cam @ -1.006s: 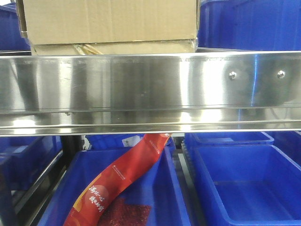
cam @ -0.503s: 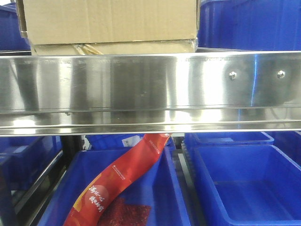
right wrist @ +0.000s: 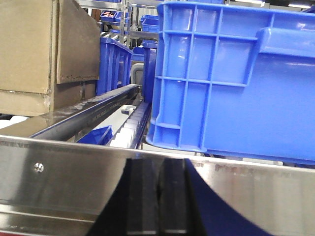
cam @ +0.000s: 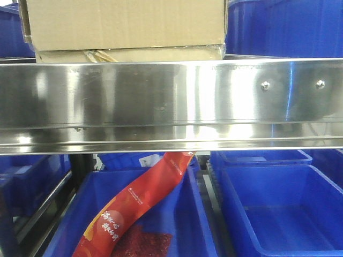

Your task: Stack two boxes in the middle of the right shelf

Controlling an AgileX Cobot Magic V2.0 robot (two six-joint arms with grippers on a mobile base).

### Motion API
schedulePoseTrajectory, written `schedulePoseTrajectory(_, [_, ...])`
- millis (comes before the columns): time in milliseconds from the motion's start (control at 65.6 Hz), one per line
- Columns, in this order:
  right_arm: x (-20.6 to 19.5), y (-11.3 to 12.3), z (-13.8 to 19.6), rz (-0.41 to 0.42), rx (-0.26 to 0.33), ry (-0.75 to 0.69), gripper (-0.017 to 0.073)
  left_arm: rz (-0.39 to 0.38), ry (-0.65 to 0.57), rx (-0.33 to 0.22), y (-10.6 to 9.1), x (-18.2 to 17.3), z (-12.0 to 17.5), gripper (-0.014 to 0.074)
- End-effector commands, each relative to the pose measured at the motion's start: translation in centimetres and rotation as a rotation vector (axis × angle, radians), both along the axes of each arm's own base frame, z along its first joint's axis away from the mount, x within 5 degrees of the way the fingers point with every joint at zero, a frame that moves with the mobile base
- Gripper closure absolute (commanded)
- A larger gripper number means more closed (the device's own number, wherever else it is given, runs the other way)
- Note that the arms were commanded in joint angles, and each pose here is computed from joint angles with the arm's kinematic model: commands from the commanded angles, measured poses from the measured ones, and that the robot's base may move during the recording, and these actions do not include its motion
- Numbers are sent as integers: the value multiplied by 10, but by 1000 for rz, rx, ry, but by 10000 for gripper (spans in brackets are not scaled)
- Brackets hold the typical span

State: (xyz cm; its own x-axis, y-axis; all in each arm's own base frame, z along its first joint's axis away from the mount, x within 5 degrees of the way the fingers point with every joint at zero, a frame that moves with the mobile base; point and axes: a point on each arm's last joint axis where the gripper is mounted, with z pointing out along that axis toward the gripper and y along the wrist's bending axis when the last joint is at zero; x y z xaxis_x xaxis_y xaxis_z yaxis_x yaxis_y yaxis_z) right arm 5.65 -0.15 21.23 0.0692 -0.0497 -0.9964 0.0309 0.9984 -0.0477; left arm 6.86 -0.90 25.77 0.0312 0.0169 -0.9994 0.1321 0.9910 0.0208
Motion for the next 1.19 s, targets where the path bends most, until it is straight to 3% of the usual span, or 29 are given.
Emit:
schedulePoseTrajectory(0, [0, 0, 2, -5, 5, -27, 720, 30, -81, -31, 3, -7, -11, 696])
schedulePoseTrajectory(168, [0, 0, 2, -5, 5, -27, 720, 111, -90, -48, 8, -13, -39, 696])
schedulePoseTrajectory(335, [0, 0, 2, -5, 5, -27, 720, 147, -119, -50, 10, -13, -39, 696])
schedulePoseTrajectory(1173, [0, 0, 2, -5, 5, -27, 720, 148, -105, -49, 10, -13, -40, 696])
